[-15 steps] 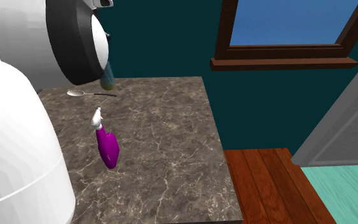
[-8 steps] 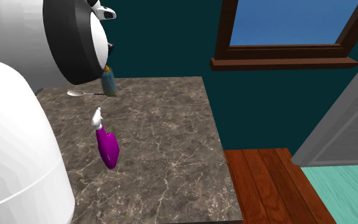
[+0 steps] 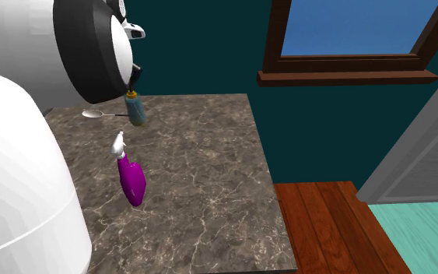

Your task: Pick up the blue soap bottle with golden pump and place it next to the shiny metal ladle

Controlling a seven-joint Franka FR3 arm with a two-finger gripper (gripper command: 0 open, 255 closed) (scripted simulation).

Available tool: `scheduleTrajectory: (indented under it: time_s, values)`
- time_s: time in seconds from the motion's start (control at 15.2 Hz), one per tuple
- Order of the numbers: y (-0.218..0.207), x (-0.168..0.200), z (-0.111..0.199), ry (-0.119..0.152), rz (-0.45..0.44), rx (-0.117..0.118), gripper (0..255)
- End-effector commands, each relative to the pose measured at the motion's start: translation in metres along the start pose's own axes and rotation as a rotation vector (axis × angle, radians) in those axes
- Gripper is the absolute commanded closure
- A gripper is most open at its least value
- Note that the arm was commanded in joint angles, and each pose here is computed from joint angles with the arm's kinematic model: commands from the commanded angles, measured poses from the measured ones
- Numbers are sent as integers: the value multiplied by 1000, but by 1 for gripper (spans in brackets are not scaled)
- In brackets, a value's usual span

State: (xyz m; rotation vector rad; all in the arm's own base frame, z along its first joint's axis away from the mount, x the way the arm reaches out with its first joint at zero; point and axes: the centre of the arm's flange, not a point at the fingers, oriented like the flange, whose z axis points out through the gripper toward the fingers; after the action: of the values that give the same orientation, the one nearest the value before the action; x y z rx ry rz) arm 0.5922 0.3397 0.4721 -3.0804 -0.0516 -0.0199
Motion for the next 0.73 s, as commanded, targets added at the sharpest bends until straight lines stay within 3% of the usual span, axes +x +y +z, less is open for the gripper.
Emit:
scheduleTrajectory:
  time_s: [0.0, 0.66]
  values:
    - [0, -1, 11, 1, 0, 1, 255]
    - [4, -2, 64, 1, 0, 1, 255]
